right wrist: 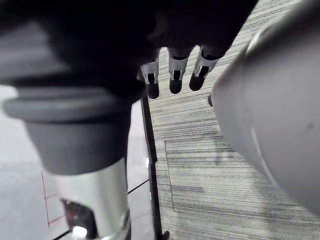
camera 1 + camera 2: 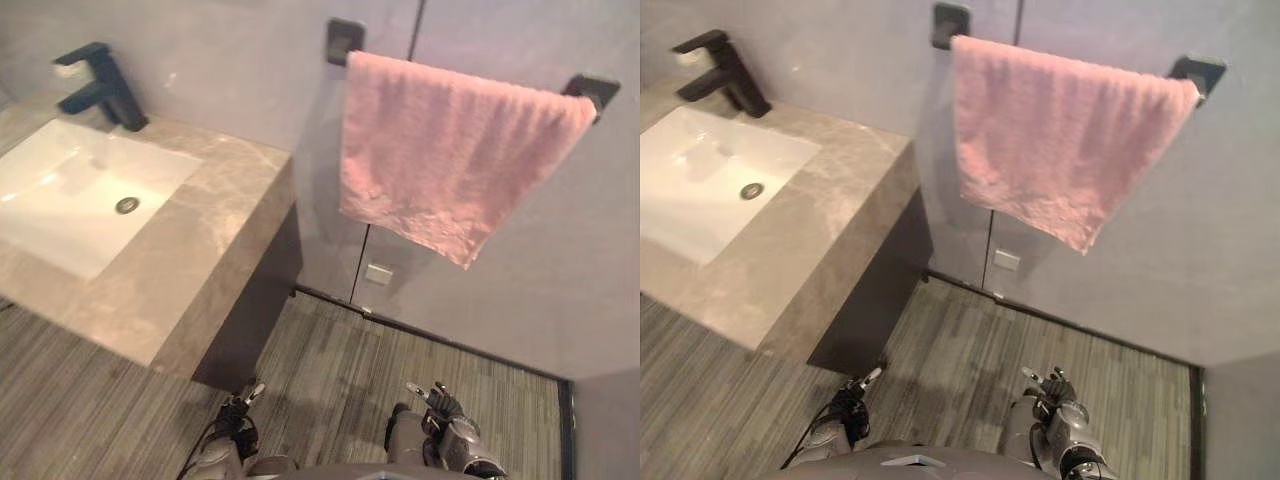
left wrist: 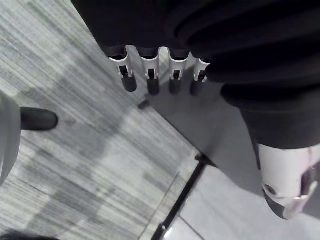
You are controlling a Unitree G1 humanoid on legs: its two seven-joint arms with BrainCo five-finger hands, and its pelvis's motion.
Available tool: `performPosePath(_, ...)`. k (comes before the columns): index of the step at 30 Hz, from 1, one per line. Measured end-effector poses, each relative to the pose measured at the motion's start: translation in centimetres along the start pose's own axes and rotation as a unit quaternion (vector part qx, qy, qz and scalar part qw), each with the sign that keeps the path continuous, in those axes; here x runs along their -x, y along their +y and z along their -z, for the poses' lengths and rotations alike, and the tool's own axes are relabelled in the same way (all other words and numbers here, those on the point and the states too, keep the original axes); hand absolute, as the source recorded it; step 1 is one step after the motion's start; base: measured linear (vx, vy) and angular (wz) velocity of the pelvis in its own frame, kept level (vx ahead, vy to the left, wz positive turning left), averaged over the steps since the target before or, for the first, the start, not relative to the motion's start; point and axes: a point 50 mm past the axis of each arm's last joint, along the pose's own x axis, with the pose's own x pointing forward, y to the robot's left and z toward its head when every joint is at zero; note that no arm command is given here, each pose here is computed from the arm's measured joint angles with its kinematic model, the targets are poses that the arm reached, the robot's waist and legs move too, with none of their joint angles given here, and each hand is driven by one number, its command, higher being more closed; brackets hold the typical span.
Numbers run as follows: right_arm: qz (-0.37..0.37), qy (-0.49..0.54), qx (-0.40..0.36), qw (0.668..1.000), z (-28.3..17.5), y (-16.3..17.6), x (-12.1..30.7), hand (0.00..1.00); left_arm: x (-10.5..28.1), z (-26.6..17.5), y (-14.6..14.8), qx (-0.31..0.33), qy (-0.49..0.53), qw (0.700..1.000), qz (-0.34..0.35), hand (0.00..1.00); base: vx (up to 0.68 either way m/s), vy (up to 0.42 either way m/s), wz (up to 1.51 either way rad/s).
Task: Organize washtable
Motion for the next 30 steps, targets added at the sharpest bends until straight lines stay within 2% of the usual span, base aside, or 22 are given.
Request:
performPosePath(6,-0.005,0.023,-0.003,1.0,1.5,0.0,0.3,0.0,1.2,3.0,2.6,0.039,0.043,0.997,-0.046,0.0,0.05,-0.077,1.19)
performPosePath(11,-0.022,-0.005,0.049,0.999,-1.0,0.6,-0.4,0.0,2.5,6.5,3.8,0.034,0.111,0.991,-0.067,0.0,-0.17,-0.106,0.38)
performPosePath(16,-0.052,-0.005,0.118,0.992,-0.4,1.8,-0.2,0.0,2.7,7.0,3.7,0.036,0.121,0.99,-0.069,0.0,-0.27,-0.042,0.77)
performPosePath(19,-0.049,0.013,0.104,0.993,0.9,1.9,0.1,0.0,2.4,6.2,4.4,0.041,0.11,0.99,-0.08,0.0,-0.31,0.003,1.18)
performPosePath(24,-0.015,0.018,0.06,0.998,1.2,0.1,0.2,0.0,2.7,6.7,4.0,0.07,0.114,0.987,-0.091,0.0,-0.13,0.088,0.76)
performPosePath(27,0.029,0.03,0.009,0.999,1.8,-2.1,0.4,0.0,2.3,6.1,3.6,0.059,0.107,0.989,-0.082,0.0,0.0,0.224,1.15)
performPosePath(30,0.044,0.056,-0.008,0.997,3.0,-2.7,0.6,0.0,1.7,4.9,3.5,0.02,0.096,0.993,-0.066,0.0,0.06,0.249,1.02)
